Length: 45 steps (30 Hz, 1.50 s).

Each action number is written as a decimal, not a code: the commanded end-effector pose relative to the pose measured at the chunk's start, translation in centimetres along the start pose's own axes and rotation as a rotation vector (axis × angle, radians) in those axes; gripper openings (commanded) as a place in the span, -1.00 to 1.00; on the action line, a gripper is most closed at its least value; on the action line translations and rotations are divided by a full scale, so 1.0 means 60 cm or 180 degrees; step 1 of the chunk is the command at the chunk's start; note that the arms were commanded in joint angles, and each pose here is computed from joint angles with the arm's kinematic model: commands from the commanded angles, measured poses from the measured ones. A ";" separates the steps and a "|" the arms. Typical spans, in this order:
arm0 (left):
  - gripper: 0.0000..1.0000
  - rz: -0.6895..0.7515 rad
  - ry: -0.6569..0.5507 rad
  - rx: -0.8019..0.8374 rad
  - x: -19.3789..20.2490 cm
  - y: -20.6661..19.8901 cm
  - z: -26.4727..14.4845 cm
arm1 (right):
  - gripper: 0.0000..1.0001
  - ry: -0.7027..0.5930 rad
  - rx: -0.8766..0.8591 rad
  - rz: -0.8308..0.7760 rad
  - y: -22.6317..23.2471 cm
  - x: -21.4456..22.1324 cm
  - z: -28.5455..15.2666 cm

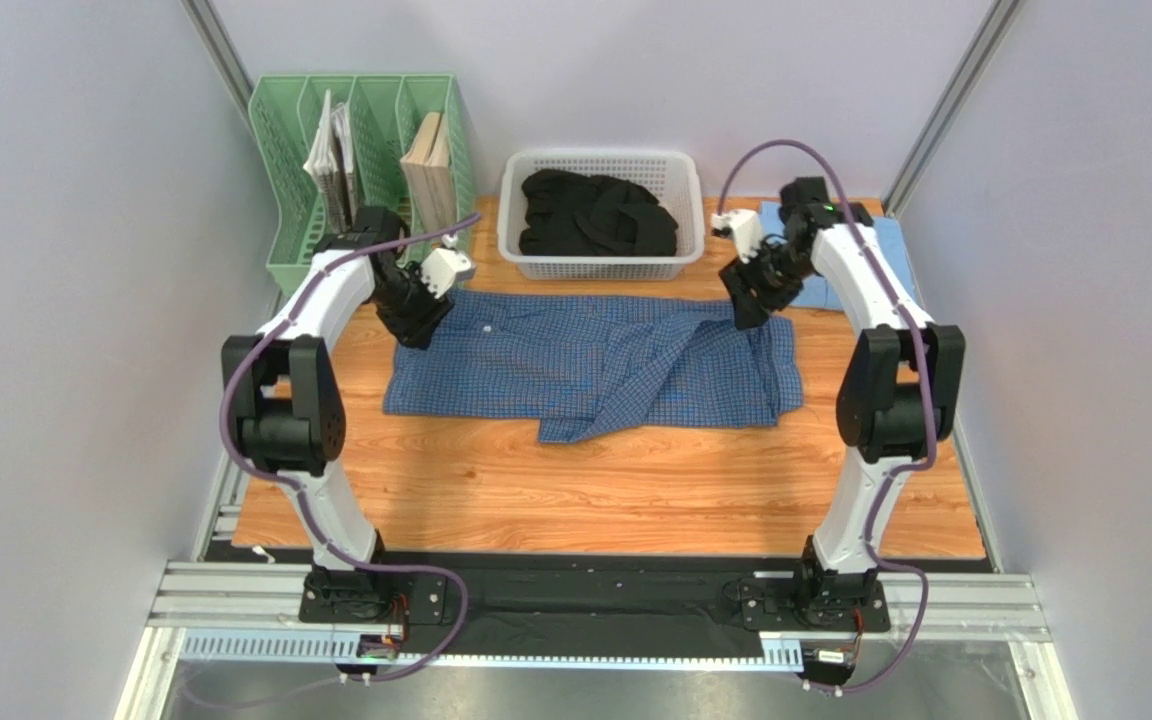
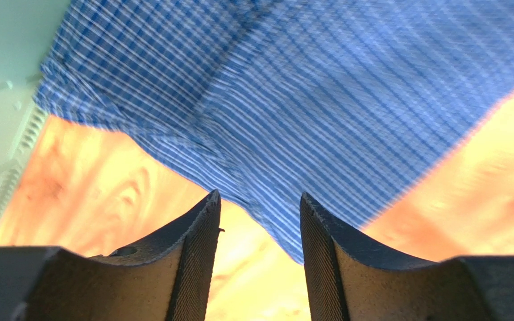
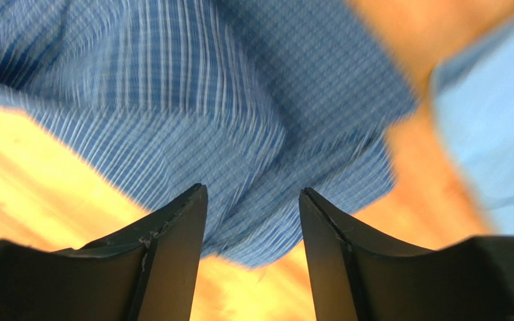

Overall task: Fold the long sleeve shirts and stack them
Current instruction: Fold the shirt

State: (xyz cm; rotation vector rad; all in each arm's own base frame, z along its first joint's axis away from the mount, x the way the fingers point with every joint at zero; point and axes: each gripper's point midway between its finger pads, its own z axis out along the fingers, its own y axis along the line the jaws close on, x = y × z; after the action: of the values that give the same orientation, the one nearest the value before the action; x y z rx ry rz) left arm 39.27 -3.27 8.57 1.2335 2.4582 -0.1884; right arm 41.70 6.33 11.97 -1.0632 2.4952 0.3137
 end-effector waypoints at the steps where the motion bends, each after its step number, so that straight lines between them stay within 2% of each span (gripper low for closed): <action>1: 0.09 -0.0180 -0.0333 0.0204 -0.015 -0.060 -0.039 | 0.13 0.0032 -0.0459 0.0623 0.082 0.051 -0.047; 5: 0.11 -0.0286 -0.0173 0.0377 0.021 -0.089 -0.004 | 0.06 0.0278 -0.0591 0.0873 0.110 0.110 -0.002; 10: 0.12 -0.0417 0.0028 0.0420 0.047 -0.089 0.028 | 0.04 0.0574 -0.0699 0.1112 0.123 0.165 0.044; 13: 0.11 -0.0441 0.0166 0.0400 0.067 -0.089 0.045 | 0.00 0.0743 -0.0566 0.1148 0.117 0.200 0.063; 17: -0.06 -0.0409 0.0416 0.0326 0.100 -0.080 0.067 | -0.41 0.0976 -0.0203 0.1231 0.068 0.252 0.085; 23: -0.34 -0.0314 0.0623 0.0252 0.116 -0.065 0.067 | -0.55 0.1181 0.0051 0.1203 0.043 0.278 0.069; 25: -0.32 -0.0263 0.0396 0.0376 0.093 -0.077 0.055 | -0.51 0.0906 -0.0066 0.1106 0.058 0.247 0.048; 27: -0.15 -0.0105 0.0053 0.0506 0.061 -0.102 0.018 | -0.32 0.0577 -0.0371 0.0925 0.095 0.210 0.027; 28: -0.08 -0.0048 -0.0243 0.0690 0.034 -0.127 0.004 | -0.22 0.0352 -0.0333 0.0718 0.100 0.187 0.002; 29: 0.04 -0.0043 -0.0369 0.0779 0.023 -0.141 -0.012 | -0.05 0.0215 -0.0365 0.0543 0.115 0.168 -0.009; 31: 0.11 -0.0002 -0.0759 0.0922 -0.019 -0.165 -0.054 | 0.06 -0.0109 -0.0396 0.0168 0.148 0.126 -0.038; 32: 0.16 -0.0050 -0.0814 0.1023 -0.024 -0.180 -0.067 | 0.14 -0.0207 -0.0419 -0.0103 0.169 0.102 -0.039; 34: 0.18 -0.0146 -0.1023 0.1118 -0.046 -0.195 -0.093 | 0.22 -0.0451 -0.0321 -0.0444 0.195 0.062 -0.060; 36: 0.20 -0.0186 -0.1173 0.1104 -0.060 -0.202 -0.111 | 0.38 -0.0647 -0.0268 -0.0956 0.239 0.011 -0.057; 37: 0.21 -0.0293 -0.1264 0.1142 -0.068 -0.207 -0.115 | 0.53 -0.0800 -0.0171 -0.1174 0.252 -0.015 -0.059; 38: 0.21 -0.0322 -0.1333 0.1128 -0.074 -0.208 -0.123 | 0.58 -0.0823 -0.0183 -0.1529 0.295 -0.036 -0.050; 40: 0.22 -0.0523 -0.1483 0.1164 -0.088 -0.205 -0.133 | 0.74 -0.0897 -0.0204 -0.1858 0.336 -0.055 -0.037; 42: 0.22 -0.0698 -0.1654 0.1185 -0.096 -0.195 -0.148 | 0.74 -0.0962 -0.0270 -0.2258 0.392 -0.080 -0.012; 45: 0.22 -0.1007 -0.1853 0.1190 -0.101 -0.174 -0.163 | 0.64 -0.0838 -0.0500 -0.2697 0.460 -0.077 0.035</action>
State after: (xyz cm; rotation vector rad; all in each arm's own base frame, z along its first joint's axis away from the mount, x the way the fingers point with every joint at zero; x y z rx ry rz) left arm 30.61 -11.17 16.51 0.9522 2.2109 -0.8407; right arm 25.13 25.18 15.47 -1.7279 1.7831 0.4161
